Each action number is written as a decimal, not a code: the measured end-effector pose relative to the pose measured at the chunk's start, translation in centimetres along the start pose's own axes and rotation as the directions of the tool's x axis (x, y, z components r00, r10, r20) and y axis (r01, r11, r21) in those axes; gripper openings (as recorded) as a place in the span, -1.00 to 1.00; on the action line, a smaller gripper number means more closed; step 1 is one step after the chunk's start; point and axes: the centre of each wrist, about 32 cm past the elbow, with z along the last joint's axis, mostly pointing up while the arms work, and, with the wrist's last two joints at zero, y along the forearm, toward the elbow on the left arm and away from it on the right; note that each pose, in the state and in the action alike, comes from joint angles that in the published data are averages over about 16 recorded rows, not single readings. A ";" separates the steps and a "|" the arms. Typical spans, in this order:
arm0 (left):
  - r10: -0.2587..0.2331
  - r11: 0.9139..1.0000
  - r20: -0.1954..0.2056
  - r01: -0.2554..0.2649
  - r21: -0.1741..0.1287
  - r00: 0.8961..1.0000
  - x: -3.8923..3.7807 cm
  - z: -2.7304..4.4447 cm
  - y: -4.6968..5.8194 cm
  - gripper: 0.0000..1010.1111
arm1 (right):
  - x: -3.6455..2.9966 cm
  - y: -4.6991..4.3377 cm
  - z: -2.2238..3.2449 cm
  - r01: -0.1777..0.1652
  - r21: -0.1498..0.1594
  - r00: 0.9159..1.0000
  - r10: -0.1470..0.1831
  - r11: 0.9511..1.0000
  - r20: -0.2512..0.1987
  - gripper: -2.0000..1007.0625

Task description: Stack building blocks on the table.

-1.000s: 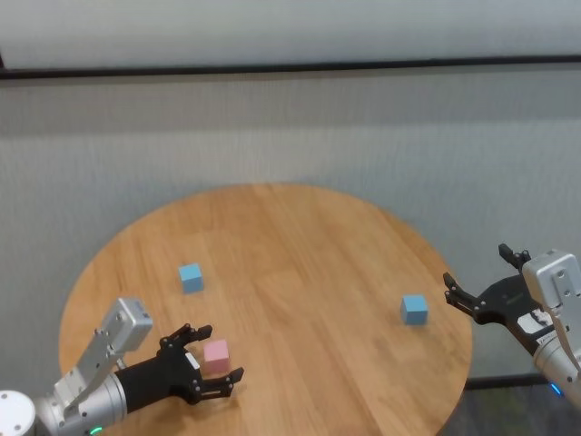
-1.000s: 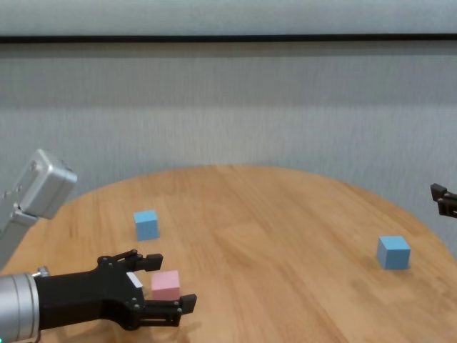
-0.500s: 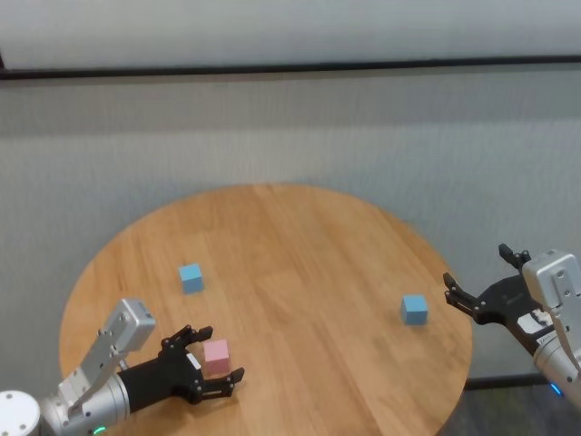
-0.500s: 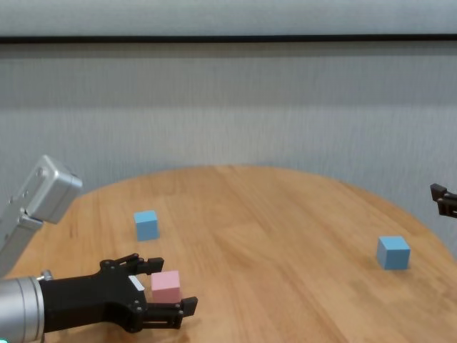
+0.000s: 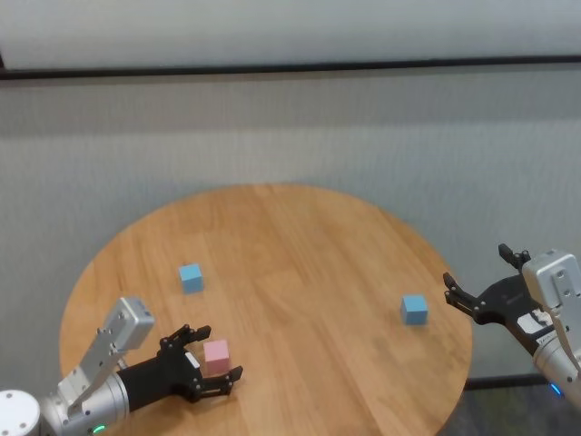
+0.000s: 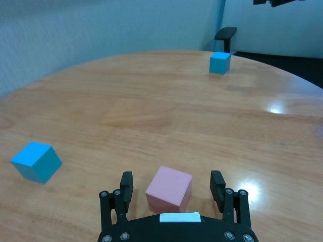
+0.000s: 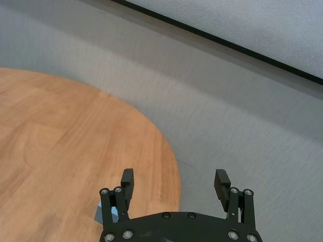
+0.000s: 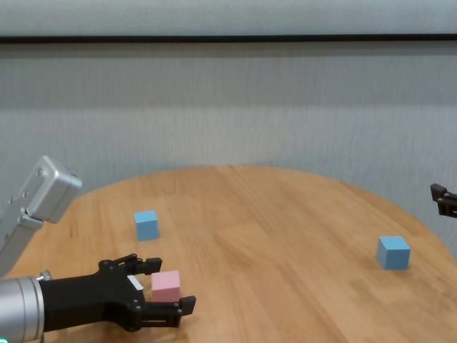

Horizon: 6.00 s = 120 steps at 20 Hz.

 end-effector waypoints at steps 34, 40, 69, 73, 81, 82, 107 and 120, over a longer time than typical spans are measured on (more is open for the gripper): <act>0.000 1.000 0.038 0.001 -0.007 0.999 0.69 1.74 -0.7 -0.22 | 0.00 0.00 0.00 0.000 0.000 1.000 0.000 1.000 0.000 1.00; -0.001 0.999 0.070 0.004 -0.037 0.998 1.04 3.19 -2.1 -0.22 | 0.00 0.00 0.00 0.000 0.000 1.000 0.000 1.000 0.000 1.00; -0.076 0.997 0.091 0.077 -0.010 0.993 -0.38 3.42 -9.5 -0.22 | 0.00 0.00 0.00 0.000 0.000 1.000 0.000 1.000 0.000 1.00; -0.082 0.997 0.092 0.082 -0.001 0.992 -0.64 3.16 -9.8 -0.22 | 0.00 0.00 0.00 0.000 0.000 1.000 0.000 1.000 0.000 1.00; -0.074 0.997 0.090 0.073 0.009 0.993 -0.55 2.92 -10.1 -0.14 | 0.00 0.00 0.00 0.000 0.000 1.000 0.000 1.000 0.000 1.00; -0.071 0.997 0.090 0.071 0.009 0.993 -0.49 2.94 -10.1 -0.11 | 0.00 0.00 0.00 0.000 0.000 1.000 0.000 1.000 0.000 1.00; 0.179 0.984 0.173 -0.172 -0.056 0.969 2.76 6.89 1.7 0.98 | 0.00 0.00 0.00 0.000 0.000 1.000 0.000 1.000 0.000 1.00; 0.181 0.984 0.177 -0.176 -0.039 0.968 2.33 6.05 4.2 0.98 | 0.61 0.51 0.32 -0.019 -0.004 0.999 0.018 1.000 -0.033 1.00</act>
